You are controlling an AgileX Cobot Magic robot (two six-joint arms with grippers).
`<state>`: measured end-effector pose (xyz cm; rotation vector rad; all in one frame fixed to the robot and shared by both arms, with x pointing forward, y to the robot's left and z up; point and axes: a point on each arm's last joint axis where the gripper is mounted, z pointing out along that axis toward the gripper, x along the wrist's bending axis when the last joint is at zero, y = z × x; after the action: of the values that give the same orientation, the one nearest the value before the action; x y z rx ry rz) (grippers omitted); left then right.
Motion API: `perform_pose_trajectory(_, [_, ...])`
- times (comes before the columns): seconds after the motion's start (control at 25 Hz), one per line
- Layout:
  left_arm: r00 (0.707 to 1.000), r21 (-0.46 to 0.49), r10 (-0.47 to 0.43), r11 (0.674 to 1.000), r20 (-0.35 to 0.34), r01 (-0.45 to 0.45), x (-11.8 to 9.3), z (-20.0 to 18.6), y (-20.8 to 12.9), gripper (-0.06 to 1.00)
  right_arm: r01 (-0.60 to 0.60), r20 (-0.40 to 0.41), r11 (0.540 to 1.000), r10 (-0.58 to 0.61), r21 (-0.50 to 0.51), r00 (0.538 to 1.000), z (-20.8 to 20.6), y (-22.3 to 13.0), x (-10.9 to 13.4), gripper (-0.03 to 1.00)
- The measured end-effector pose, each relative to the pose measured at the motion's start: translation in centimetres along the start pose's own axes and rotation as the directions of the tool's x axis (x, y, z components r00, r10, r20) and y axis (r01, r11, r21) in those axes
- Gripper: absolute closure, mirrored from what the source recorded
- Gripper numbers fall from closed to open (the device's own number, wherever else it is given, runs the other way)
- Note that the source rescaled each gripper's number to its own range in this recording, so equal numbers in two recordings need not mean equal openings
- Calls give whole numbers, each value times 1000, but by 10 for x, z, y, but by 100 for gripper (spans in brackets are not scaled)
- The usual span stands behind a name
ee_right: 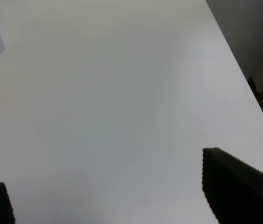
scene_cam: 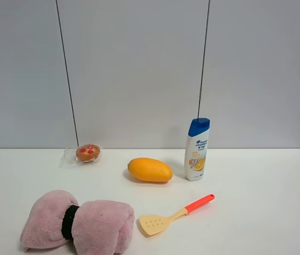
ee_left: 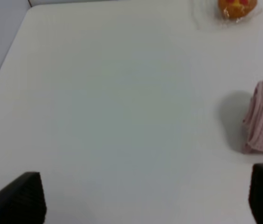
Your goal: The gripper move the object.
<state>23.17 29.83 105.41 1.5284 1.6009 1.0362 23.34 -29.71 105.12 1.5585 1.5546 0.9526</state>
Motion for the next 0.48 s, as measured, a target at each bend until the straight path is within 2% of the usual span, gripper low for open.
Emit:
perform_pose_trajectory(0.16, [999,-9,-39,999,-34,38,3,0,1,17,0,0,1000,0,0,1000,0,0,0,-3])
perform_pose_trajectory(0.48, [999,-9,-41,999,-34,41,3,0,1,18,0,0,1000,0,0,1000,0,0,0,-3])
